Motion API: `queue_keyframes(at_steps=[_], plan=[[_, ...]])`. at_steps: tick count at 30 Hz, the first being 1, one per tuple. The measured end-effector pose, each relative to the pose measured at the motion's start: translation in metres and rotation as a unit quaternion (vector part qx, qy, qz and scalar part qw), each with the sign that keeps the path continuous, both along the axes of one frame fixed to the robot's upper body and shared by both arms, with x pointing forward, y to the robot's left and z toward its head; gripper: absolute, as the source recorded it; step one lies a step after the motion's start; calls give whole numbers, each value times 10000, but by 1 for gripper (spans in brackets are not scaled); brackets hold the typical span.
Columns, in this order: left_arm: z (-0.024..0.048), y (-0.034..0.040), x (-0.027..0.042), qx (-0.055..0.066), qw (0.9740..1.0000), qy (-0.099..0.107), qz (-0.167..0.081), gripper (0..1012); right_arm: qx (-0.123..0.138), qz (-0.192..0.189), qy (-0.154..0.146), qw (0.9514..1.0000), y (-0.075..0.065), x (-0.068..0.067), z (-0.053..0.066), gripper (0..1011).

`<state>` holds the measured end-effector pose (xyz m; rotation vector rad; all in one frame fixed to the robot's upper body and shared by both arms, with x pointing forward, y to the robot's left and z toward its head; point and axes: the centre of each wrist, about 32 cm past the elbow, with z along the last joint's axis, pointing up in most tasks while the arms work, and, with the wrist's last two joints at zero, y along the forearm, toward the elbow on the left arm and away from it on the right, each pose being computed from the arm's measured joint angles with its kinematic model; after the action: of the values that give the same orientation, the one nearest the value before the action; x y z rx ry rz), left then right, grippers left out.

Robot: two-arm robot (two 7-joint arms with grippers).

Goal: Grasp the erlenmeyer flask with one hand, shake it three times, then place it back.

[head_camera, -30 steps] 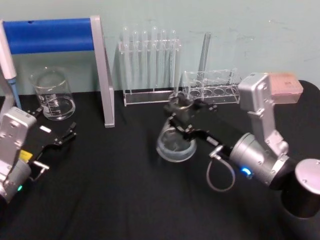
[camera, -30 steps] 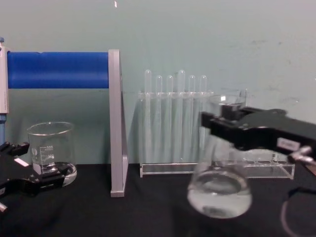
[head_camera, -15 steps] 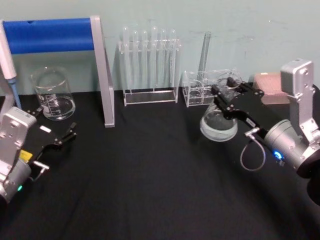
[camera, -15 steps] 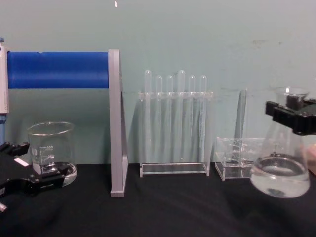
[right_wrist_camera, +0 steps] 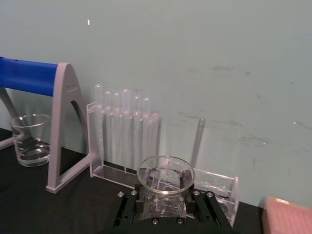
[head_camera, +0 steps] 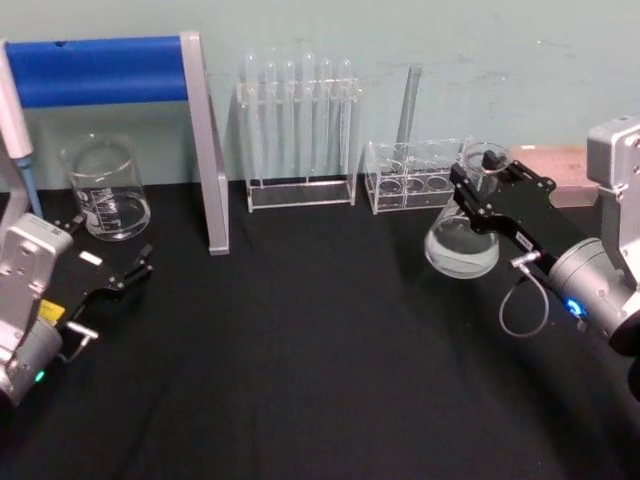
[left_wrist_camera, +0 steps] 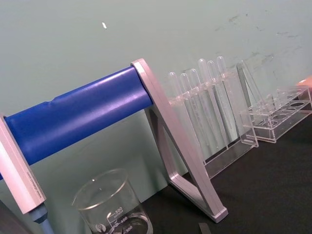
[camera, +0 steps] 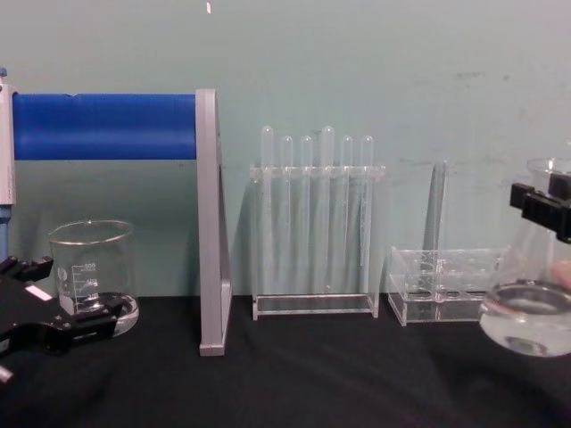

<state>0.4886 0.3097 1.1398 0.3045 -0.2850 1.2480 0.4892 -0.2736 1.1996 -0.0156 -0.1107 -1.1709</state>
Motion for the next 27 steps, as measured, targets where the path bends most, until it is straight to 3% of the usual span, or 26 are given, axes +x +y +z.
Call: queue_keyframes(at_steps=[9,17,27], plan=[[0,0,0,0,10000,0,0,1001,38,401,17,9992,157,-26,-6,450],[0,0,0,0,10000,0,0,1001,19,1050,90,9944,396,-81,-30,450],[0,0,0,0,10000,0,0,1001,14,1460,147,9892,553,-103,-47,449]])
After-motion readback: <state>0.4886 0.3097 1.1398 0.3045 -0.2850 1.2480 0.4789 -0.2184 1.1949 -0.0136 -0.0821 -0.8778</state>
